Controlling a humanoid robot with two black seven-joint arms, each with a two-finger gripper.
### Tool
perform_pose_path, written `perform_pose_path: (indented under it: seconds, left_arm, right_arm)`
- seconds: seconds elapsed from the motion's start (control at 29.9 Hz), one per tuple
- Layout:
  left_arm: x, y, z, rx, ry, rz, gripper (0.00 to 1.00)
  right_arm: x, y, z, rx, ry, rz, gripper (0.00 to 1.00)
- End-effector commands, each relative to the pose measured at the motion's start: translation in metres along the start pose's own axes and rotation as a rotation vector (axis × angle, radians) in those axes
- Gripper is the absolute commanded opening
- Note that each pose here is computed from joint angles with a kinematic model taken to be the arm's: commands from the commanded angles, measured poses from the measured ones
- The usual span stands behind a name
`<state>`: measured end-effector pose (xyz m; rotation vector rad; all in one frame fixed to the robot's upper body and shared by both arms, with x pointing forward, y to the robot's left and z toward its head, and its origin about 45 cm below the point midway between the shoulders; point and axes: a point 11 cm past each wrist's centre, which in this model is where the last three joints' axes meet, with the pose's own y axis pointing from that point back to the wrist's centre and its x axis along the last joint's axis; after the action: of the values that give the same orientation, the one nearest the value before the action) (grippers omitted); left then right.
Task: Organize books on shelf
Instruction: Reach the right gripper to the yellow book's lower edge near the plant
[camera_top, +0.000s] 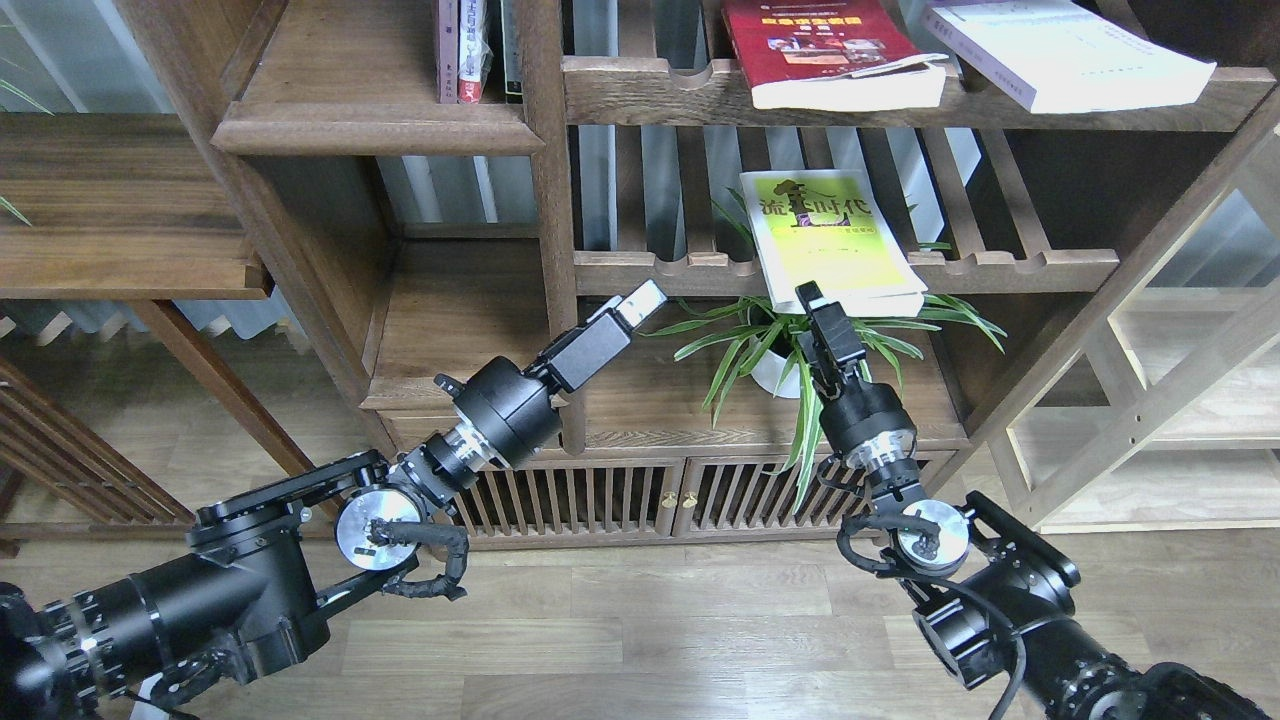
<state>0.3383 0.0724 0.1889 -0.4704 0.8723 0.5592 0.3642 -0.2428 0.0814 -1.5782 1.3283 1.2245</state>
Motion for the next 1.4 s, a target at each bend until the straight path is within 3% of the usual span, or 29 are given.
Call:
perform_pose_path:
  seconds: [0.0,1.37]
  left_arm:
    - [0.0,0.0,0.0,0.0,0.001,0.001,0.99]
    - [0.002,0.004,-0.005,0.004,0.011,0.007,0.99]
  right_arm:
    - [0.001,-0.001,0.001,0.003,-0.011,0.015,0.99]
    - [-0.01,-0.042,-0.033,0.089,0.024,0.116,0.94]
